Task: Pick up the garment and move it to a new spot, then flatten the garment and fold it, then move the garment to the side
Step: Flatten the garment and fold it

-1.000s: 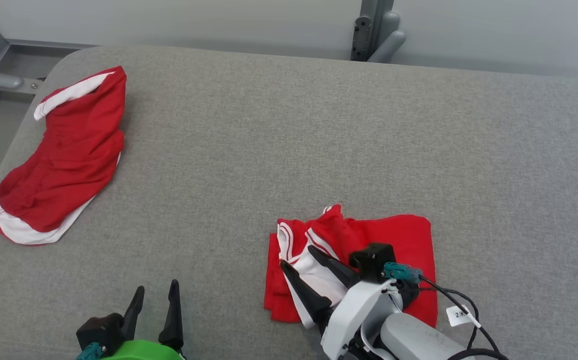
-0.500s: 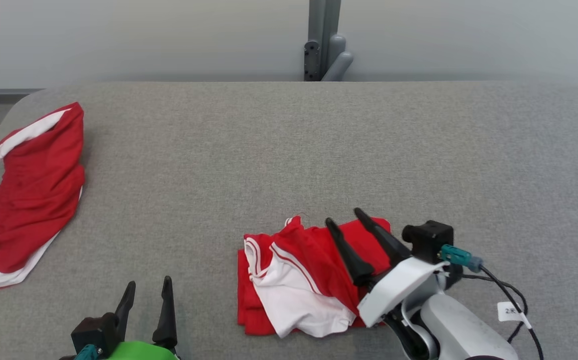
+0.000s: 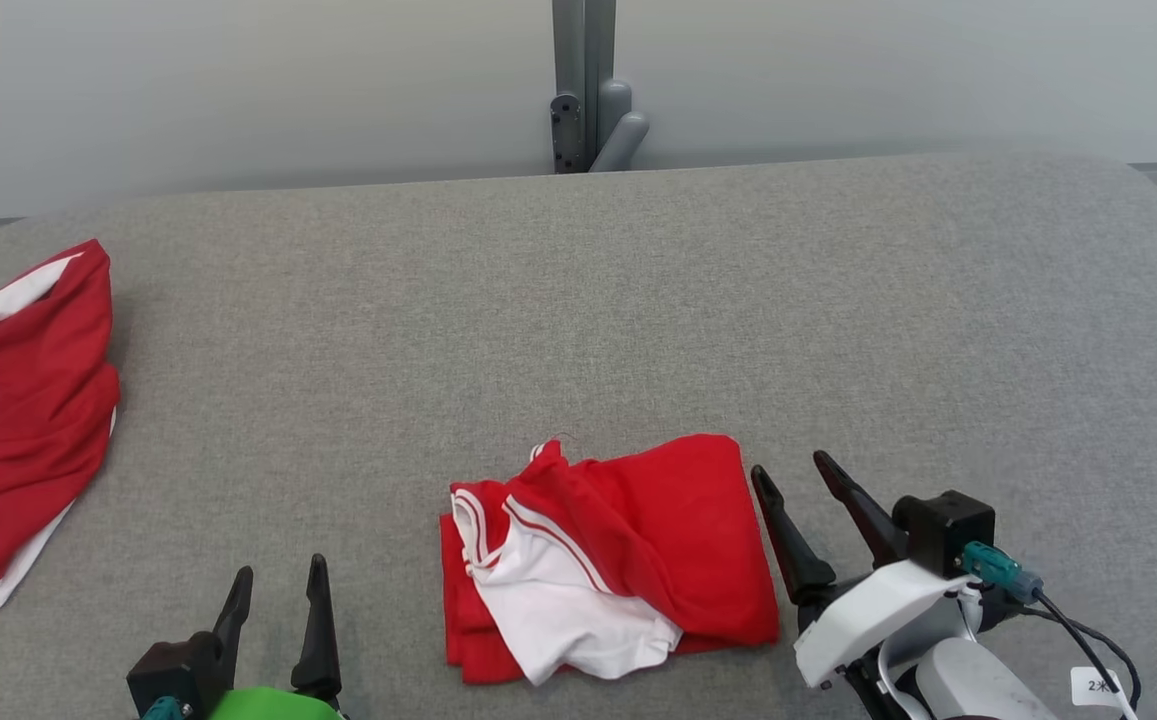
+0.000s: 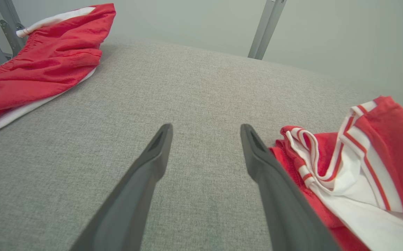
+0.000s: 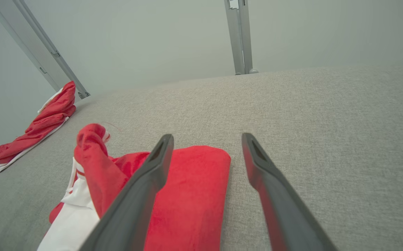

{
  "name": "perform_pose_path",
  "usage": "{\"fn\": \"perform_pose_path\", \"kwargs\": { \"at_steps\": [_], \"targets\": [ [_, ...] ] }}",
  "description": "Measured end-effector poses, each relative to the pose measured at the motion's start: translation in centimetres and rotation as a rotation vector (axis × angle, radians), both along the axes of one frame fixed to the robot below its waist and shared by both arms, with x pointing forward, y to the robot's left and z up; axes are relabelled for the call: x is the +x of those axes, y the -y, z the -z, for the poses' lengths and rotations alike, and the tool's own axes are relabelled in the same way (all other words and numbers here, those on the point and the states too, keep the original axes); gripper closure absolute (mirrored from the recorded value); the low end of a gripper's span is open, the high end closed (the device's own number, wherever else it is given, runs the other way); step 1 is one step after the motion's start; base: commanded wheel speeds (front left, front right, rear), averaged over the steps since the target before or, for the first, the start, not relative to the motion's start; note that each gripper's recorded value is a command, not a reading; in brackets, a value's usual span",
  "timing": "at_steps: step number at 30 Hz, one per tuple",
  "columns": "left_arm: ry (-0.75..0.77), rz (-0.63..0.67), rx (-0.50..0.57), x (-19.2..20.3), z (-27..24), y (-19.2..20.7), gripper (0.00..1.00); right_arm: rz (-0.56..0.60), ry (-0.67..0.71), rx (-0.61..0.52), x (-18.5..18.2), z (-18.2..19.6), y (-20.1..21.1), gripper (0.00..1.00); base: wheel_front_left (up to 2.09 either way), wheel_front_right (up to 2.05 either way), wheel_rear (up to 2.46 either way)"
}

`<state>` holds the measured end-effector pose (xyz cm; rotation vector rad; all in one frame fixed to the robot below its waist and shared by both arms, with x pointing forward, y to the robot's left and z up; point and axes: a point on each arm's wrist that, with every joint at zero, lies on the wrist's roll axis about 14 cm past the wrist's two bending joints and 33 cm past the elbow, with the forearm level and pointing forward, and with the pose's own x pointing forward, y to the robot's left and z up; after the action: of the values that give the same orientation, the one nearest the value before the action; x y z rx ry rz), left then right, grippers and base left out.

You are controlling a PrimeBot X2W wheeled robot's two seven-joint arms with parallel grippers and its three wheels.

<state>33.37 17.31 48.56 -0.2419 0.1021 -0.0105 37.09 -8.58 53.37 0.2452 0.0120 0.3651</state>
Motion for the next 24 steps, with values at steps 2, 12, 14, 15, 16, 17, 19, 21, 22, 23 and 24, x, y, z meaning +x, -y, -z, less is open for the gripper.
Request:
{"fn": "perform_pose_path", "kwargs": {
  "at_steps": [2,12,14,15,16,17,19,21,22,23,24],
  "targets": [
    [-0.004,-0.002,0.0,-0.1,0.1,0.0,0.0,-0.004,-0.011,0.003,-0.2,0.4,-0.2,0.0,0.0,0.0,0.0],
    [-0.033,-0.039,-0.001,-1.0,1.0,-1.2,0.0,-0.249,-0.02,-0.011,-0.9,0.4,-7.8,0.0,0.0,0.0,0.0],
    [-0.041,-0.054,-0.005,-1.2,1.2,-1.6,0.0,-0.305,-0.028,-0.029,-0.9,0.5,-9.3,0.0,0.0,0.0,0.0],
    [-0.044,-0.06,-0.01,-1.3,1.3,-1.7,0.0,-0.329,-0.029,-0.044,-0.8,0.6,-9.9,0.0,0.0,0.0,0.0],
    [-0.047,-0.065,-0.01,-1.5,1.4,-1.9,0.0,-0.347,-0.027,-0.054,-0.7,0.6,-10.4,0.0,0.0,0.0,0.0],
    [-0.05,-0.071,-0.011,-1.6,1.5,-2.0,0.0,-0.363,-0.031,-0.068,-0.5,0.7,-10.7,0.0,0.0,0.0,0.0],
    [-0.053,-0.082,-0.016,-1.8,1.6,-2.3,0.0,-0.395,-0.045,-0.098,-0.3,1.2,-11.5,0.0,0.0,0.0,0.0],
    [-0.056,-0.094,-0.016,-2.0,1.7,-2.6,0.0,-0.421,-0.069,-0.129,-0.1,2.0,-12.1,0.01,0.0,0.0,0.0],
    [-0.059,-0.104,-0.015,-2.1,1.7,-2.8,0.0,-0.435,-0.078,-0.135,-0.1,2.2,-12.4,0.15,0.0,0.0,0.0],
    [-0.06,-0.109,-0.015,-2.2,1.8,-3.0,0.0,-0.446,-0.083,-0.146,-0.1,2.5,-12.7,0.32,0.0,0.0,0.0],
    [-0.063,-0.114,-0.015,-2.3,1.8,-3.2,0.0,-0.458,-0.087,-0.159,0.0,2.7,-13.0,0.51,0.0,0.0,0.0]
  ]
}}
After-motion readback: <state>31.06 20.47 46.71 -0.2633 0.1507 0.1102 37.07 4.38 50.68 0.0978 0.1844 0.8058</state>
